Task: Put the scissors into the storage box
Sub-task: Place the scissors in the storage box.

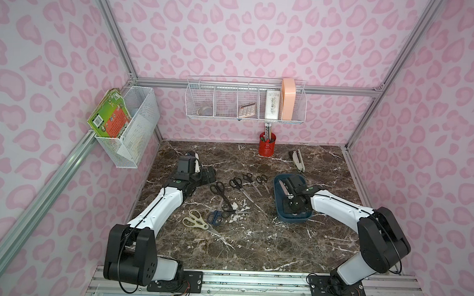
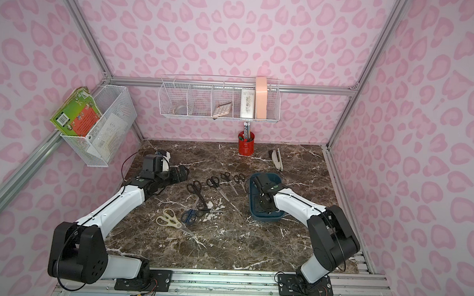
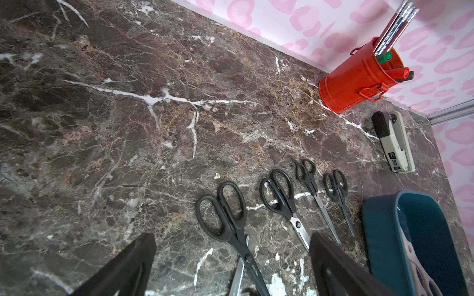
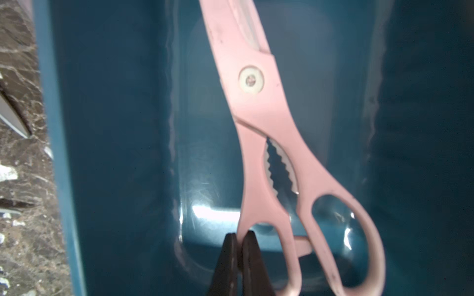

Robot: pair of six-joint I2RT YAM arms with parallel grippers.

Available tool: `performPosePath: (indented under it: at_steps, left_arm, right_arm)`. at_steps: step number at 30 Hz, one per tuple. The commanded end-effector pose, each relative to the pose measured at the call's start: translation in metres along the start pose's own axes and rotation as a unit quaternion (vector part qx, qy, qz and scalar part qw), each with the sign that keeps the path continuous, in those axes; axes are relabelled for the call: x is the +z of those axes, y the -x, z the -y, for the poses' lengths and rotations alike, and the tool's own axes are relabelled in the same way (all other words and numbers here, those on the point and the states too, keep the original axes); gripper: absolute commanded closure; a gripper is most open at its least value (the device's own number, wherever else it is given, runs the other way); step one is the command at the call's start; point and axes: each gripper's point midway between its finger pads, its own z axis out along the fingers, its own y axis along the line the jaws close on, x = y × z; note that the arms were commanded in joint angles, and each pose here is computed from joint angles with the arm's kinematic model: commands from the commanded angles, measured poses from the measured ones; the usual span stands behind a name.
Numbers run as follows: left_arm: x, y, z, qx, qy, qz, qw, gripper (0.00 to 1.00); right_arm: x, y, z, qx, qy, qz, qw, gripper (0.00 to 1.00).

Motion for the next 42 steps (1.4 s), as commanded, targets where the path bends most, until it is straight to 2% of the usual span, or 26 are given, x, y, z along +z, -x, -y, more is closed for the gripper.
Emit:
performPosePath:
  at_steps: [1,8,15,20,25,30,39,42]
  left_arm:
    - [-0.002,0.004,0.001,0.004,0.001,0.005,1.0,0.01]
    - [-0.002,0.004,0.001,0.004,0.001,0.003,1.0,0.01]
    - [-0.002,0.004,-0.001,0.004,0.004,0.004,1.0,0.01]
    - [-0.001,0.002,-0.001,0.004,0.006,0.001,1.0,0.01]
    - [0.0,0.002,-0.002,0.003,0.007,0.0,1.0,0.01]
    - [0.0,0.002,-0.002,0.001,0.007,-0.002,1.0,0.01]
    - [0.0,0.001,-0.001,-0.002,0.006,-0.006,1.0,0.01]
    - [0.0,0.001,-0.001,-0.001,0.005,-0.005,1.0,0.01]
  right_arm:
    - [0.001,0.01,-0.006,0.003,0.012,0.015,1.0,1.0]
    - [0.012,0.001,-0.001,0.003,-0.001,0.002,1.0,0.99]
    - [0.008,0.001,0.002,0.001,-0.007,0.004,1.0,0.83]
    - [-0.009,0.014,0.0,0.0,-0.003,0.025,1.0,0.73]
    - [-0.037,0.037,-0.013,-0.013,0.019,0.059,0.998,0.72]
    - [-0.051,0.057,-0.041,-0.044,0.046,0.074,0.995,0.72]
    - [-0.042,0.124,-0.093,-0.073,0.084,0.126,0.986,0.74]
    - [-0.029,0.14,-0.104,-0.083,0.085,0.125,0.985,0.75]
